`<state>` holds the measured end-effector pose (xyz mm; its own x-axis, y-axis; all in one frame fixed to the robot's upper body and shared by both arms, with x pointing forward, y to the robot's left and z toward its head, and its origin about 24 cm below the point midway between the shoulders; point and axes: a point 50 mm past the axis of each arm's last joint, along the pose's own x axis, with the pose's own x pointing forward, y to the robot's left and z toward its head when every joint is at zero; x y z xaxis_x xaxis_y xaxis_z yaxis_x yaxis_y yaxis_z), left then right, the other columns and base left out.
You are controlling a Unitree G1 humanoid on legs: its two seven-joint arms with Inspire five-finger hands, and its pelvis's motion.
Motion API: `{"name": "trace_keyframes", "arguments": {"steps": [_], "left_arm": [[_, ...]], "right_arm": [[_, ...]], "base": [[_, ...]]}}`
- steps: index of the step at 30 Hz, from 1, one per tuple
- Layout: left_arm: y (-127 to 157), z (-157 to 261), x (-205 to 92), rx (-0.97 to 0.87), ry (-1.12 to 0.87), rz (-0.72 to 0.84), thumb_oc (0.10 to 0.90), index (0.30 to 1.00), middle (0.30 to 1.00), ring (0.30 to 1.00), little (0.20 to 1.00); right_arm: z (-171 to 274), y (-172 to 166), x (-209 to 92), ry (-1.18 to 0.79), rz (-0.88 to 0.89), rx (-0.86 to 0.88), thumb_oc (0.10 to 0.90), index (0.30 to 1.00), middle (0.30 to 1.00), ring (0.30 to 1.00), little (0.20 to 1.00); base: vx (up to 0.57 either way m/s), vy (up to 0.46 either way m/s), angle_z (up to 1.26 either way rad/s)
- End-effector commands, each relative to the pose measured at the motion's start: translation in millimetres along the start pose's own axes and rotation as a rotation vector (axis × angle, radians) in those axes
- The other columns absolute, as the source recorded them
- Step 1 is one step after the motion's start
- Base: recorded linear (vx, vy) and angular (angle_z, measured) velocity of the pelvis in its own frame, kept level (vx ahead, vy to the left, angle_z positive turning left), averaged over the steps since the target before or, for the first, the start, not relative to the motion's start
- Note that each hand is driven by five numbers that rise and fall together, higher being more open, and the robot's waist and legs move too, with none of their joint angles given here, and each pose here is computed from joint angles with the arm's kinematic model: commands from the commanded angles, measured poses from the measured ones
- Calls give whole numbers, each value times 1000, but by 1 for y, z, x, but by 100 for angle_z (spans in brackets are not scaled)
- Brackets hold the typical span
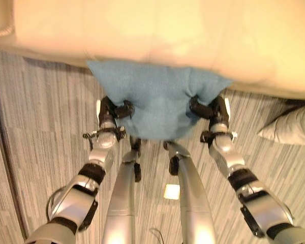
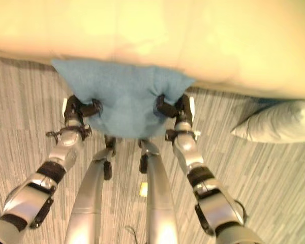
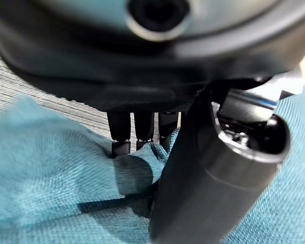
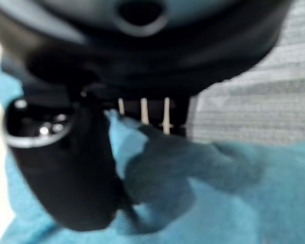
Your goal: Pick up all the scattered cushions and arrange them neatly on the sofa.
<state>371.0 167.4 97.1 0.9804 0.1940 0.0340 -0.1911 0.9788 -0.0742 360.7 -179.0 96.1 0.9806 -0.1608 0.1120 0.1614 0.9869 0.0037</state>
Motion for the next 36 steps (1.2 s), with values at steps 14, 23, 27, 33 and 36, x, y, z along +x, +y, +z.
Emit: {"name": "trace_keyframes", "arguments": {"steps": [14,23,27,33,36], "left_arm": [[-23,-38,-89,-163,-84,-368,400,300,300,300,300],[4,-60,-105,-130,-8,-300,400,300,300,300,300],[12,-68,-111,-110,29,-270,400,300,300,300,300],[30,-83,-128,-63,93,-243,400,300,300,300,300],[37,-84,-131,-40,106,-242,400,300,300,300,300]], "right_arm": [[1,12,-84,-209,289,78,400,300,300,300,300],[-18,-14,-99,-122,254,-24,400,300,300,300,300],[-23,-19,-102,-96,228,-26,400,300,300,300,300],[-32,-17,-111,-55,229,-48,400,300,300,300,300],[-34,-13,-114,-42,253,-45,400,300,300,300,300]], "base": [[56,-79,7],[163,1,6],[233,97,4],[246,141,-43],[218,207,-31]]}}
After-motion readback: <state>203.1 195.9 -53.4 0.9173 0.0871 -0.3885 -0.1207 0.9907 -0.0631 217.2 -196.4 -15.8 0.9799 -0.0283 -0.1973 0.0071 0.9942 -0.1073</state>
